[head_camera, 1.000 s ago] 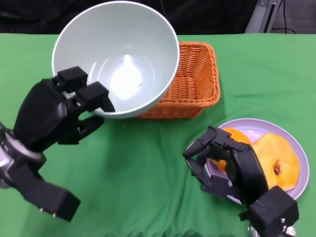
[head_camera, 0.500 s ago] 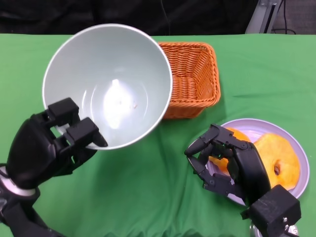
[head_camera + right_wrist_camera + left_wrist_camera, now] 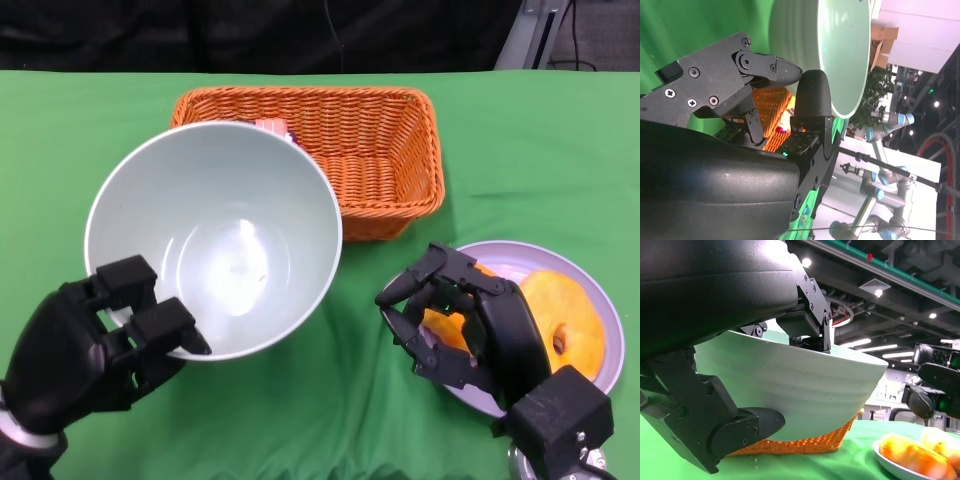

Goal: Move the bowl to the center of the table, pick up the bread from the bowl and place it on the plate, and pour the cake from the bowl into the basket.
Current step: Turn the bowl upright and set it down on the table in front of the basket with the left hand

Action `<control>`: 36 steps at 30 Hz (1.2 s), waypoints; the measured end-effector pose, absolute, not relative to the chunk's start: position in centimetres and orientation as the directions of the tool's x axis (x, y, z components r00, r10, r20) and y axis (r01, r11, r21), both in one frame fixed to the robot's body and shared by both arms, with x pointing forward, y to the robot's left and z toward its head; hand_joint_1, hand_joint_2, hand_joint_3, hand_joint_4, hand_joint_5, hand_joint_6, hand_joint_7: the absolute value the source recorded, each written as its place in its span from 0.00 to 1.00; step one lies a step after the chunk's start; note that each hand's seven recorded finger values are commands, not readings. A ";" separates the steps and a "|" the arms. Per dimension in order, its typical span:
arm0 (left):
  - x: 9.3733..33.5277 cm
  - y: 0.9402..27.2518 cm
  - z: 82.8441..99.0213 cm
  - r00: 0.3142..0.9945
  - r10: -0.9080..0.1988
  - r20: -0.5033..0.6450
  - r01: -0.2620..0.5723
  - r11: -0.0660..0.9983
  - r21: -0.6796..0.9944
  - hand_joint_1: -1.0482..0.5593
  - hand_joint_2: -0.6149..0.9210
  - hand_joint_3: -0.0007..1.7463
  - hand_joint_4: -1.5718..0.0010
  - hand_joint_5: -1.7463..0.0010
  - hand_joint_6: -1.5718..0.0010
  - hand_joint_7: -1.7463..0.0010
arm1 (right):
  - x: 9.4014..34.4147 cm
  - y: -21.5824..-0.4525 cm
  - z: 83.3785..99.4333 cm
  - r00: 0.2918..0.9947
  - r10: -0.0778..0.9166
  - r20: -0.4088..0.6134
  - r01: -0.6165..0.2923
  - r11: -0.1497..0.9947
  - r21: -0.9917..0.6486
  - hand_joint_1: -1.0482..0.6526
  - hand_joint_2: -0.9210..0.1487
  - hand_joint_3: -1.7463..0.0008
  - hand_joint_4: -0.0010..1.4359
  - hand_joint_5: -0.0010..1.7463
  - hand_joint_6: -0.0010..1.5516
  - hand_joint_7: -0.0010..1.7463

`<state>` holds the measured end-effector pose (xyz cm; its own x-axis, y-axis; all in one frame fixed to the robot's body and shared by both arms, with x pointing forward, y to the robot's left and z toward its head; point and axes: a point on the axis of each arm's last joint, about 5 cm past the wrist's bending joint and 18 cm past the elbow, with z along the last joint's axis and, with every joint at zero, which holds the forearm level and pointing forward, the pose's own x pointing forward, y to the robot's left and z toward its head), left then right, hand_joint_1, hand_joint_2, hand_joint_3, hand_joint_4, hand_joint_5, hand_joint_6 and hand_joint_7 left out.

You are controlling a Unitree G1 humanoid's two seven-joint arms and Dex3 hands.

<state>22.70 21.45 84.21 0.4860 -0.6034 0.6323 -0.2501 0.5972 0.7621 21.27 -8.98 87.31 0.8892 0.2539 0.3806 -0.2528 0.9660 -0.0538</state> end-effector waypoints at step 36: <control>21.9 20.8 83.3 0.620 -0.633 0.465 -0.049 0.560 0.827 0.62 0.70 0.69 0.53 0.00 0.57 0.10 | 20.9 -9.1 89.8 0.868 0.234 0.438 -0.236 0.970 -0.051 0.45 0.24 0.62 0.55 0.93 0.46 0.73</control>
